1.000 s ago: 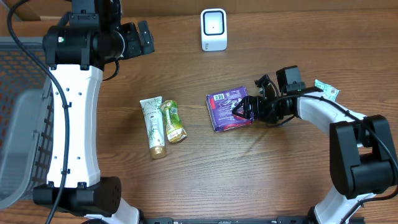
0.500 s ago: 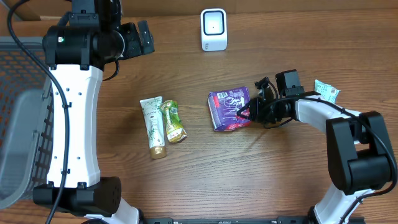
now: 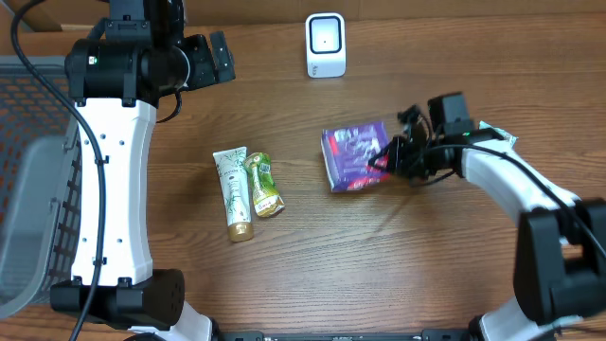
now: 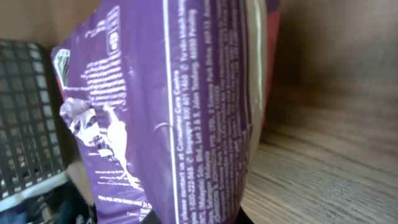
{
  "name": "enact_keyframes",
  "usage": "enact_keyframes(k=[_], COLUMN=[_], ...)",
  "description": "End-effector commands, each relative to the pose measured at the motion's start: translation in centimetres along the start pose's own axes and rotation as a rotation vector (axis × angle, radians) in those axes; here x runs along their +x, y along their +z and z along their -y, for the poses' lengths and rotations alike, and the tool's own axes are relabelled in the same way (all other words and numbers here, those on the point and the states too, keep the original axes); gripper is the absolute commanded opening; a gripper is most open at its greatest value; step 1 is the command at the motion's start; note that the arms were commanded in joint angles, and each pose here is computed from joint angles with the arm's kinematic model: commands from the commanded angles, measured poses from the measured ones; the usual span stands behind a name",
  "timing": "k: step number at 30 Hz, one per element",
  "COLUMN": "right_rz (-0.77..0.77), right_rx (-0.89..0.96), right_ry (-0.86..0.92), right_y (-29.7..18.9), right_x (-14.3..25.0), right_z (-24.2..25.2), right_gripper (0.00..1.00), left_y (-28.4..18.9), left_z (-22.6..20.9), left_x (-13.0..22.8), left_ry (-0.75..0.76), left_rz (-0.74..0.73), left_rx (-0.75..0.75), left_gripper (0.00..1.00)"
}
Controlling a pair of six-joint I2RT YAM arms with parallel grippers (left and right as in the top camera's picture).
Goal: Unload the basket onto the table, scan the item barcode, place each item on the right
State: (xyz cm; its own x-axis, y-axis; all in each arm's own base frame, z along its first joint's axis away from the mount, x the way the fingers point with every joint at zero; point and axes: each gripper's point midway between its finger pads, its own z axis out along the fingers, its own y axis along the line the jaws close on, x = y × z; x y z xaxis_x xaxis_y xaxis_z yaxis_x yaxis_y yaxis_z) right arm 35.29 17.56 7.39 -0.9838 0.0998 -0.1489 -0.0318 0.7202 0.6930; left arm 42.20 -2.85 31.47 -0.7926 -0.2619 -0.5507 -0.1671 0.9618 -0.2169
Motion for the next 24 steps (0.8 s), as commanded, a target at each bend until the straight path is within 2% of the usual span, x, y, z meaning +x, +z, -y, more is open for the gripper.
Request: enact_keyframes(k=[1, 13, 18, 24], right_rz=[0.170, 0.396, 0.467, 0.468], right_rx=[0.021, 0.196, 0.258, 0.264], right_ry=[-0.141, -0.366, -0.374, -0.380], right_y=[-4.9, -9.1, -9.9, -9.9], right_x=[-3.4, -3.0, -3.0, -2.8], right_z=[-4.7, -10.7, -11.6, -11.7], right_gripper=[0.04, 0.04, 0.04, 0.04], left_y=[-0.2, -0.2, -0.2, -0.2], left_z=[0.5, 0.5, 0.5, 0.5], left_x=[-0.1, -0.1, -0.1, -0.1], left_ry=[0.025, 0.025, 0.025, 0.025], left_rz=[0.005, 0.005, 0.005, 0.004], left_rx=[0.014, 0.014, 0.014, 0.014], left_gripper=[0.99, 1.00, 0.99, 1.00])
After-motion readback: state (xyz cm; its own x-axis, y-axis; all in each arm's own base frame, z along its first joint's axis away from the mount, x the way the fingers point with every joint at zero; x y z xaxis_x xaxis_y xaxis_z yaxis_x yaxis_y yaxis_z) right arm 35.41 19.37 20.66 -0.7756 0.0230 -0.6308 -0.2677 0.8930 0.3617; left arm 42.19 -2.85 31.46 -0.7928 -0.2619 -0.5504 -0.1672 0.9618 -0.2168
